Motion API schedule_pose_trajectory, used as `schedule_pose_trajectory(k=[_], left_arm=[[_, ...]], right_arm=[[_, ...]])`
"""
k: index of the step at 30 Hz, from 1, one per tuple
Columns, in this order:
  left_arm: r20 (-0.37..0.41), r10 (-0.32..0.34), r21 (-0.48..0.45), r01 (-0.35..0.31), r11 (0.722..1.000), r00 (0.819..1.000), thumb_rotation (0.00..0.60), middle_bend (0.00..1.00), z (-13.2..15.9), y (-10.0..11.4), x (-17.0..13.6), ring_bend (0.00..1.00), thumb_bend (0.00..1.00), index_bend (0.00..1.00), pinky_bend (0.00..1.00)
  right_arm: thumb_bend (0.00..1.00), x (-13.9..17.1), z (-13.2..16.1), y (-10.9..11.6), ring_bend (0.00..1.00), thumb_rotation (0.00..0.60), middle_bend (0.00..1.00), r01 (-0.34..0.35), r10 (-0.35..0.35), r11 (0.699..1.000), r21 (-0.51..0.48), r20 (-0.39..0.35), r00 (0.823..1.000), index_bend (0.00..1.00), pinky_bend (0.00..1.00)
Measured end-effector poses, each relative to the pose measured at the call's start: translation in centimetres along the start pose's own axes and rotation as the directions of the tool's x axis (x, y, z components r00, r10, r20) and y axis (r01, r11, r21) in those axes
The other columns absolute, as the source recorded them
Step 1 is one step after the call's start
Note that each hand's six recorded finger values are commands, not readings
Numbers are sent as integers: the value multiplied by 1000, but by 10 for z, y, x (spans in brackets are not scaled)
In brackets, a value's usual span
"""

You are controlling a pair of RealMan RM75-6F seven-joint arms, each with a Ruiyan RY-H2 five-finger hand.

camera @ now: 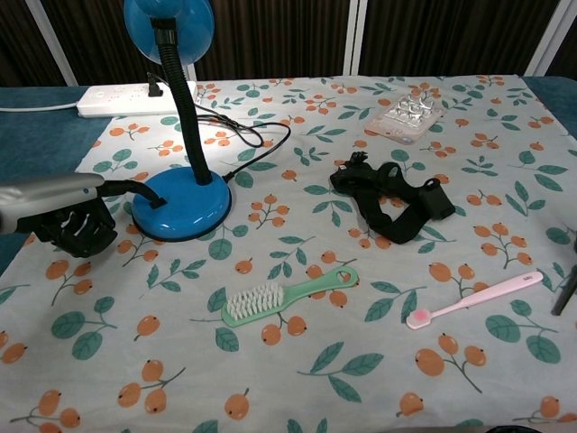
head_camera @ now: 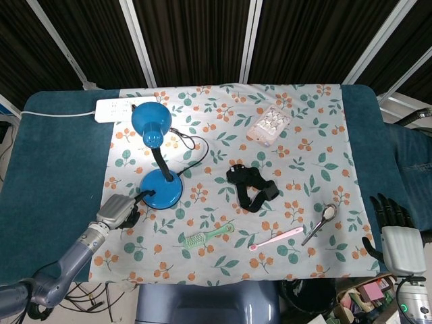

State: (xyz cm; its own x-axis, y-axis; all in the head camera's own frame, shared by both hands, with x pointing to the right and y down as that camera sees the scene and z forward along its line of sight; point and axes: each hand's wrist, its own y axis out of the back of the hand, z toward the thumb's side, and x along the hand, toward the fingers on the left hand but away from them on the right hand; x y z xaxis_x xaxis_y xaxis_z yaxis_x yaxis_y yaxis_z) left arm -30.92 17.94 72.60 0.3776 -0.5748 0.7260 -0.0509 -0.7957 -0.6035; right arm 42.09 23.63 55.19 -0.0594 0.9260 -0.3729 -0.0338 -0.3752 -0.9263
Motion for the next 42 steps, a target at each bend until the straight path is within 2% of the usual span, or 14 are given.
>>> schedule_pose_trajectory(k=[16,33,37,42], left_arm=[[2,-1,20,1,1000,1000,600,795,2,1,2,653,581,139,716],[-28,-31,21,31,999,999,600,797,-7,-9,5,656,581,163,716],[-20,-16,26,16,1000,1000,600,797,-5,-5,7,656,581,163,716],[6,38,40,-38,998,999,600,794,2,10,5,655,580,163,716]], right_arm=[[177,0,0,-1,64,600,39,-3,3,1000,1,0,1000,0,127],[177,0,0,0,64,600,39,-1,1,1000,-1,1,1000,0,127],[176,-1,-1,0,64,600,39,-1,1,1000,0,2,1000,0,127],[177,-1,-1,0,64,600,39,-1,1,1000,0,3,1000,0,127]])
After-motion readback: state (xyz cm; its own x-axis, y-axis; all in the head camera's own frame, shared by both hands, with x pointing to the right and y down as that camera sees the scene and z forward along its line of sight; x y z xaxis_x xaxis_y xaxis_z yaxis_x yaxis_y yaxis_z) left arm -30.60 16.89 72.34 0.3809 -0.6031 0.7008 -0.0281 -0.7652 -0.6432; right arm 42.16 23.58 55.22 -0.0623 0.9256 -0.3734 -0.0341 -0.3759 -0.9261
